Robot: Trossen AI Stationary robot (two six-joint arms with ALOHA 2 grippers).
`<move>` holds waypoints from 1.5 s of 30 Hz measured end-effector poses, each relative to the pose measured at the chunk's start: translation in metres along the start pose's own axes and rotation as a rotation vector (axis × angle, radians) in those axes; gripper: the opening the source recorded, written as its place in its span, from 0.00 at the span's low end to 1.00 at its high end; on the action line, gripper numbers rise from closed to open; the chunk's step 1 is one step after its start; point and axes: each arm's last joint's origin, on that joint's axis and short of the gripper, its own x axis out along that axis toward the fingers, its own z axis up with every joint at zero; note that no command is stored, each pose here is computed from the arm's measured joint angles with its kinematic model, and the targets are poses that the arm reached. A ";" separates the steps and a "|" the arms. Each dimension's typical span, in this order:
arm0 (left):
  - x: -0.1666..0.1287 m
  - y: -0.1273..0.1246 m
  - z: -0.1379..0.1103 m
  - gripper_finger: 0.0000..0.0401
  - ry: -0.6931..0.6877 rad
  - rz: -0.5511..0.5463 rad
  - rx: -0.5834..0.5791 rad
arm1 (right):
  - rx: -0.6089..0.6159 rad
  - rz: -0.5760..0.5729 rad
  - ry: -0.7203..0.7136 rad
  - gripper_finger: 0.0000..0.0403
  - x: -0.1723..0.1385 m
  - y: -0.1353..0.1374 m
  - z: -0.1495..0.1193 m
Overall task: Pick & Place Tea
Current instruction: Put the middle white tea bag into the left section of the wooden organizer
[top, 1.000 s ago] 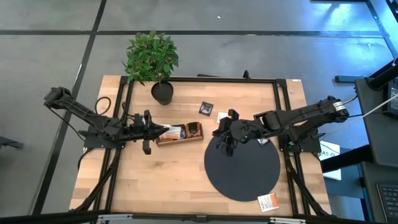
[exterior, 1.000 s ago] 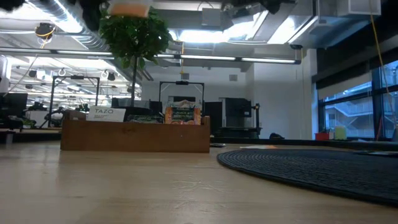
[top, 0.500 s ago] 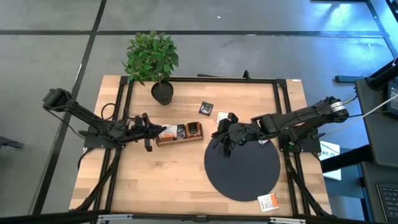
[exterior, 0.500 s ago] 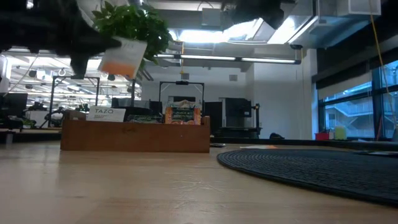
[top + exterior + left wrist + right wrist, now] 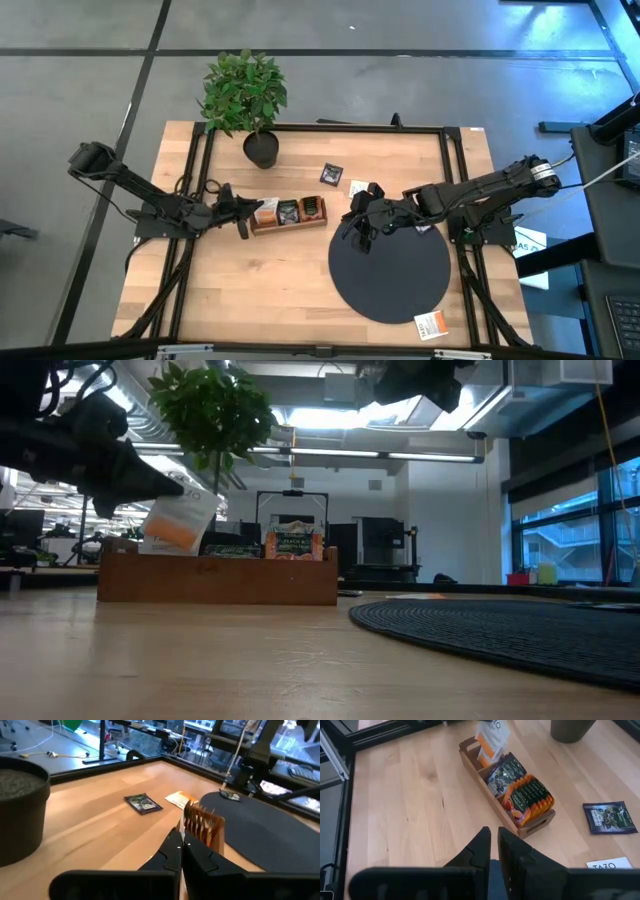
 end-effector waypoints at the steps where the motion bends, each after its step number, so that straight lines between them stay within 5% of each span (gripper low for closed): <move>1: 0.000 0.000 0.000 0.00 -0.004 0.007 -0.008 | -0.001 0.000 0.000 0.10 0.000 0.000 0.000; 21: 0.000 0.002 -0.004 0.04 0.031 0.018 -0.007 | 0.015 -0.018 0.000 0.10 0.003 -0.008 0.004; 35: 0.000 0.004 0.000 0.21 -0.041 0.112 -0.046 | 0.016 -0.016 0.001 0.10 0.003 -0.008 0.004; 45: 0.016 -0.029 0.048 0.21 0.034 -0.111 0.125 | 0.020 -0.020 -0.003 0.10 0.003 -0.010 0.005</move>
